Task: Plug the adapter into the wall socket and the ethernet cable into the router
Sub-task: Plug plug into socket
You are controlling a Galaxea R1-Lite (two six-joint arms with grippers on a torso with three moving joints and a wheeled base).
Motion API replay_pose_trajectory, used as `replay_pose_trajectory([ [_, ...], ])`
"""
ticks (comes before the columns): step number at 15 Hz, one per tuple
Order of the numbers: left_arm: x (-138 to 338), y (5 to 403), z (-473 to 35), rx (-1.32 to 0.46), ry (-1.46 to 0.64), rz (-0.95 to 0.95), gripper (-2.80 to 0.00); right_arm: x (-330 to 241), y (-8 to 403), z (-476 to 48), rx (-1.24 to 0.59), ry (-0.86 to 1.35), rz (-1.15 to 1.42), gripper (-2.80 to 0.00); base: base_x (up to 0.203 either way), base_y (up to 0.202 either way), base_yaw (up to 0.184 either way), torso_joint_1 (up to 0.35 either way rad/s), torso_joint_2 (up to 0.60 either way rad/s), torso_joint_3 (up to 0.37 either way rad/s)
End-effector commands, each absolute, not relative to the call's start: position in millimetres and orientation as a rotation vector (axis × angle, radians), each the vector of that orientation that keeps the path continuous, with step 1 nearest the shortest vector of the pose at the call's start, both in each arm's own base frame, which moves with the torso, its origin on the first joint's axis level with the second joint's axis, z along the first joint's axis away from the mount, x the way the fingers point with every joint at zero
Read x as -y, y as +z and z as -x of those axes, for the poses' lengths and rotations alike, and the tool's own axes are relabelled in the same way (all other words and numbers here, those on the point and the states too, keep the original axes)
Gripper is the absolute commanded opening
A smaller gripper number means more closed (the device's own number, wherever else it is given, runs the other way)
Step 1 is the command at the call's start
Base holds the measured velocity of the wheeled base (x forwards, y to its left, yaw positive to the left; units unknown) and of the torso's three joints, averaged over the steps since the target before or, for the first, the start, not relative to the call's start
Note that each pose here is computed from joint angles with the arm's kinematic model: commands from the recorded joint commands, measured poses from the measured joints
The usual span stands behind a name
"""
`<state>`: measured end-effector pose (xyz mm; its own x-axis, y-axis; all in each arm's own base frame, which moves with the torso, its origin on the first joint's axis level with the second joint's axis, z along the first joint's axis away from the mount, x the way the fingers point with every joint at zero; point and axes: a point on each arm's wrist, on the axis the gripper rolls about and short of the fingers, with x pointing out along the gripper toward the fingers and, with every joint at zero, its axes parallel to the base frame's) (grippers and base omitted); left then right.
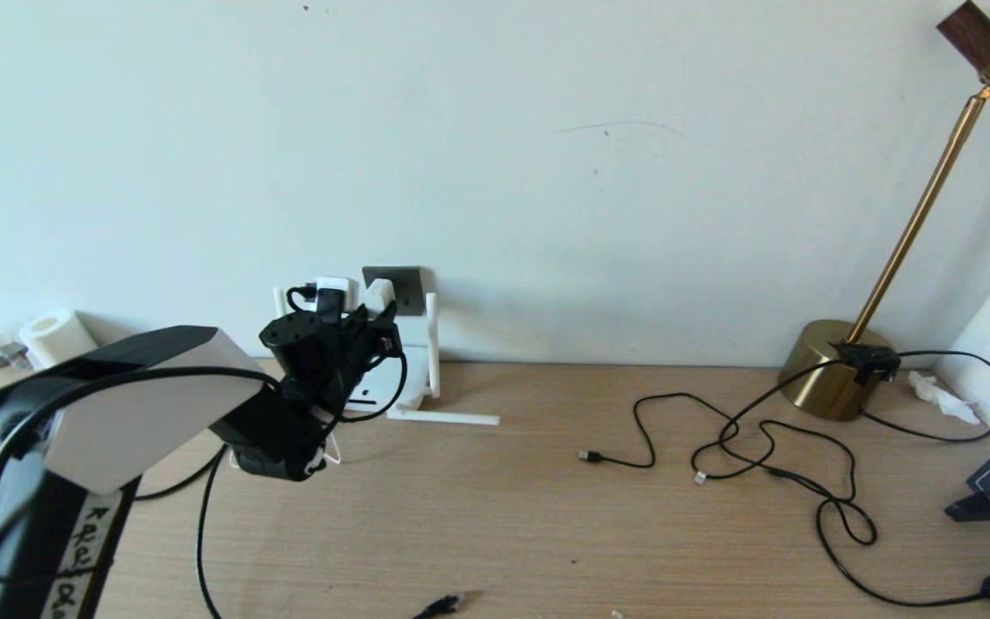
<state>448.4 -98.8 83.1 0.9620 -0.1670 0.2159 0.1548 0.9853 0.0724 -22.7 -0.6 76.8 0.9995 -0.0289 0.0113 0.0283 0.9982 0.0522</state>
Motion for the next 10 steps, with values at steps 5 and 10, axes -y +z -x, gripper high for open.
replay_pose_trajectory([
  [5, 99.1, 79.8, -449.4, 0.220, -0.160, -0.055, -2.80, 0.6, 76.9, 22.7, 0.013, -0.029, -0.052, -2.80, 0.000, 0.000, 0.000, 0.000, 0.00, 0.000],
  [10, 105.1, 76.5, -452.9, 0.223, -0.147, -0.052, -2.80, 0.6, 76.9, 22.7, 0.013, -0.029, -0.052, -2.80, 0.000, 0.000, 0.000, 0.000, 0.00, 0.000],
])
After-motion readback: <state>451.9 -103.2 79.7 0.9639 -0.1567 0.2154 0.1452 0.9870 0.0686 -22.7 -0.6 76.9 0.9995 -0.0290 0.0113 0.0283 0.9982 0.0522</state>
